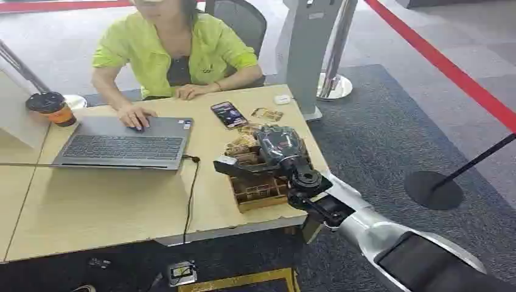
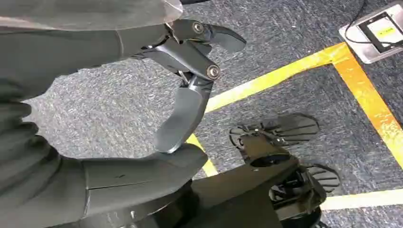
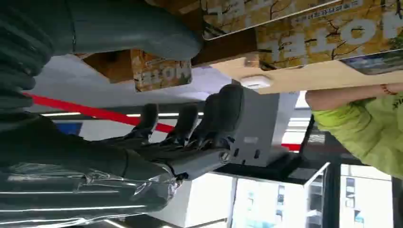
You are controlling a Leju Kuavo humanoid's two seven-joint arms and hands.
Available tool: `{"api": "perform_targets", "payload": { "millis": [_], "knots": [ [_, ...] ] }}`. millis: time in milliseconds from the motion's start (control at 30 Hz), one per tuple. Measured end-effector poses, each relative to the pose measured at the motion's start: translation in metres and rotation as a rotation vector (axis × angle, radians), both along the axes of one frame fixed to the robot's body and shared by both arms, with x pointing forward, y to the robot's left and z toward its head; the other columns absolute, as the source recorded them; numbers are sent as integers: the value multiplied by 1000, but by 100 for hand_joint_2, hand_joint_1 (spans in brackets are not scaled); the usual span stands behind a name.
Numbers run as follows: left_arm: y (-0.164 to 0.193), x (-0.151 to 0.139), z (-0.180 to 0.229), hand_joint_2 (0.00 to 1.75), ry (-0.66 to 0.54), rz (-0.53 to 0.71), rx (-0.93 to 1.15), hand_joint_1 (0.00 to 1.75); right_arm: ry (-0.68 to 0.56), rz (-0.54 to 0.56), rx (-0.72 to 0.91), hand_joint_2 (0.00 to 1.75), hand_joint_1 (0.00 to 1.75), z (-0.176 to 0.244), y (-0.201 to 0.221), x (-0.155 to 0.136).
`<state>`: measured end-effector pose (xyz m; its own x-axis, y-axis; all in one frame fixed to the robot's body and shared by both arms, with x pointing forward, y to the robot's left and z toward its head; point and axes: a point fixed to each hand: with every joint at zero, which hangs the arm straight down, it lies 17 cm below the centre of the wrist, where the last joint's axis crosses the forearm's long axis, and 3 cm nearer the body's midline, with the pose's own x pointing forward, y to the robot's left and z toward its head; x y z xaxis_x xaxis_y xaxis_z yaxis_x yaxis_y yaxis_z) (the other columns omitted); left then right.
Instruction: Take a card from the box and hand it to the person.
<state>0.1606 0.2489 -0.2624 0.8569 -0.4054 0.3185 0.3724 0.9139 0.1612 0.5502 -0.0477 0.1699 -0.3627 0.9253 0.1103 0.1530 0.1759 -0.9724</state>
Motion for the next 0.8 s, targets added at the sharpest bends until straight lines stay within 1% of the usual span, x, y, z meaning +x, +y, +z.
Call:
{"api": "perform_targets", "payload": {
  "millis": [67, 100, 133, 167, 200, 233, 300, 333, 367, 400, 433, 500, 533, 567, 700, 733, 800],
  "knots": [
    [0, 0, 0, 175, 0, 0, 0, 0, 0, 0, 0, 175, 86, 0, 0, 0],
    [0, 0, 0, 175, 0, 0, 0, 0, 0, 0, 0, 175, 108, 0, 0, 0],
    [0, 0, 0, 175, 0, 0, 0, 0, 0, 0, 0, 175, 108, 0, 0, 0],
    [0, 0, 0, 175, 0, 0, 0, 0, -3, -4, 3, 175, 99, 1, -1, 0],
    [0, 0, 0, 175, 0, -2, 0, 0, -18, -24, 13, 175, 99, 4, -4, 1],
    [0, 0, 0, 175, 0, -5, -1, 0, -36, -46, 28, 175, 66, 8, -8, 2],
    [-1, 0, 0, 175, 2, -11, -5, 0, -29, -66, 32, 175, 63, 10, -17, 4],
    [-1, -1, 0, 175, 3, -13, -5, 0, -22, -67, 30, 175, 87, 11, -20, 5],
    [-2, -1, 0, 175, 3, -13, -6, 0, -17, -73, 27, 175, 99, 11, -25, 6],
    [-1, -1, 0, 175, 3, -13, -6, 0, -14, -75, 26, 175, 99, 11, -27, 6],
    [-1, -1, 0, 175, 3, -14, -5, 0, -17, -76, 27, 175, 115, 13, -29, 6],
    [-1, 0, 0, 175, 2, -15, -4, 0, -30, -76, 31, 175, 119, 17, -32, 6],
    [0, 0, 0, 175, 2, -15, -4, 0, -35, -79, 35, 175, 105, 19, -33, 6],
    [0, 0, 0, 175, 2, -16, -4, 0, -42, -82, 39, 175, 108, 22, -35, 6],
    [0, 0, 0, 175, 3, -16, -4, 0, -59, -87, 48, 175, 108, 29, -38, 7],
    [0, 0, 0, 175, 4, -17, -4, 0, -61, -88, 51, 175, 103, 30, -39, 6],
    [-1, -1, 0, 175, 6, -18, -5, 0, -65, -89, 55, 175, 105, 32, -40, 6]
  ]
}}
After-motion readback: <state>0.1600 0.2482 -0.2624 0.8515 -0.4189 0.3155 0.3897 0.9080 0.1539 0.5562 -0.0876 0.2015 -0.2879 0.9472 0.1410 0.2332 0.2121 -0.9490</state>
